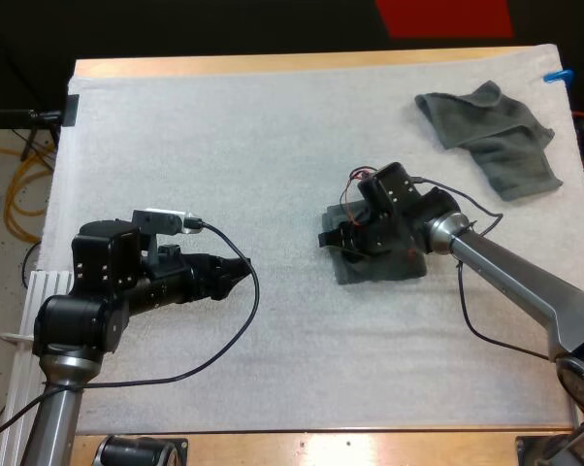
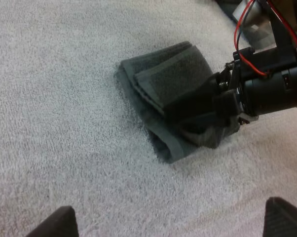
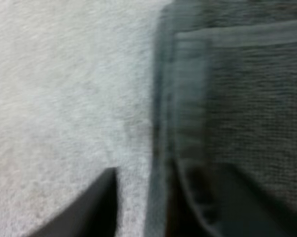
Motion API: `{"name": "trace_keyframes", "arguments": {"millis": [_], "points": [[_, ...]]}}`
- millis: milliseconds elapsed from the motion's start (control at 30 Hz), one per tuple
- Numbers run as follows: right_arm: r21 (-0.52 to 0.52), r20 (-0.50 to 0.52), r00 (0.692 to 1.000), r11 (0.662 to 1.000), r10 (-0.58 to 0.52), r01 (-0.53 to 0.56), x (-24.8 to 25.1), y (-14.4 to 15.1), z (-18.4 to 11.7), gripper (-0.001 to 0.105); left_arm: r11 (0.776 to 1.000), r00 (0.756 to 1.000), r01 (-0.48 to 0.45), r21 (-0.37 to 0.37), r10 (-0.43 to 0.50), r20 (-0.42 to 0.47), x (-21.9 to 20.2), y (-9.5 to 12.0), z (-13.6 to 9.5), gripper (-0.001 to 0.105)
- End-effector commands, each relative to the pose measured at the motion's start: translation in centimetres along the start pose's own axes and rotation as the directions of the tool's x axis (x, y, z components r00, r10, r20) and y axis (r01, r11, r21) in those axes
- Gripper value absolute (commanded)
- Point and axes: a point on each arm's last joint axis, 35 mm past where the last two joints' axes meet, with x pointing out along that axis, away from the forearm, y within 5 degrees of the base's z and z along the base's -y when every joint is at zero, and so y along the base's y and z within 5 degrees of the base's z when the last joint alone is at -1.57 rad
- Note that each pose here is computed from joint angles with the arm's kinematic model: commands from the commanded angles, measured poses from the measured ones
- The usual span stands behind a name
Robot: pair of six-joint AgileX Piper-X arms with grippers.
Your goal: Pick towel from pile fold and stack
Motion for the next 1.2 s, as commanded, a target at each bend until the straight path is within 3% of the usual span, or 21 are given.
{"name": "trace_keyframes", "arguments": {"millis": [0,67,233,300,467,633,767,867,1000,1167], "points": [[-0.025,0.023,0.999,0.999,0.028,-0.027,-0.8,0.4,0.3,0.075,1.0,1.0,0.012,0.018,-0.012,0.003,-0.1,-0.2,0.0,0.072],[-0.066,0.04,0.999,0.997,0.031,-0.028,-1.6,0.7,0.5,0.075,1.0,1.0,0.012,0.019,-0.012,0.003,-0.1,-0.2,0.0,0.072],[-0.151,0.088,0.996,0.988,-0.003,0.016,-5.5,1.7,0.6,0.055,1.0,1.0,0.015,0.026,-0.015,0.013,0.0,-0.3,0.2,0.072],[-0.155,0.103,0.995,0.988,0.0,0.016,-7.2,2.2,0.5,0.051,0.999,1.0,0.016,0.029,-0.017,0.016,0.2,-0.2,0.4,0.072],[-0.174,0.148,0.988,0.983,-0.039,0.065,-12.1,3.3,-0.4,0.051,0.999,0.999,0.038,0.004,-0.038,0.022,1.3,0.2,1.3,0.072],[-0.226,0.242,0.967,0.964,-0.081,0.138,-17.8,4.5,-1.9,0.051,0.993,0.997,0.08,-0.091,-0.079,0.011,3.2,0.9,2.6,0.073],[-0.227,0.305,0.948,0.96,-0.092,0.166,-21.2,5.2,-3.3,0.051,0.989,0.996,0.088,-0.115,-0.088,0.006,4.8,1.3,3.3,0.073],[-0.213,0.351,0.928,0.954,-0.129,0.213,-23.7,5.5,-4.6,0.057,0.99,0.995,0.093,-0.107,-0.097,-0.029,6.5,0.9,3.2,0.073],[-0.191,0.369,0.911,0.944,-0.186,0.27,-26.0,5.7,-6.4,0.075,0.995,0.997,0.041,-0.087,-0.046,-0.056,10.2,-0.1,2.7,0.073],[-0.148,0.346,0.905,0.937,-0.249,0.315,-28.2,5.7,-9.0,0.077,0.992,0.997,0.035,-0.119,-0.043,-0.065,14.5,-0.7,2.2,0.073]]}}
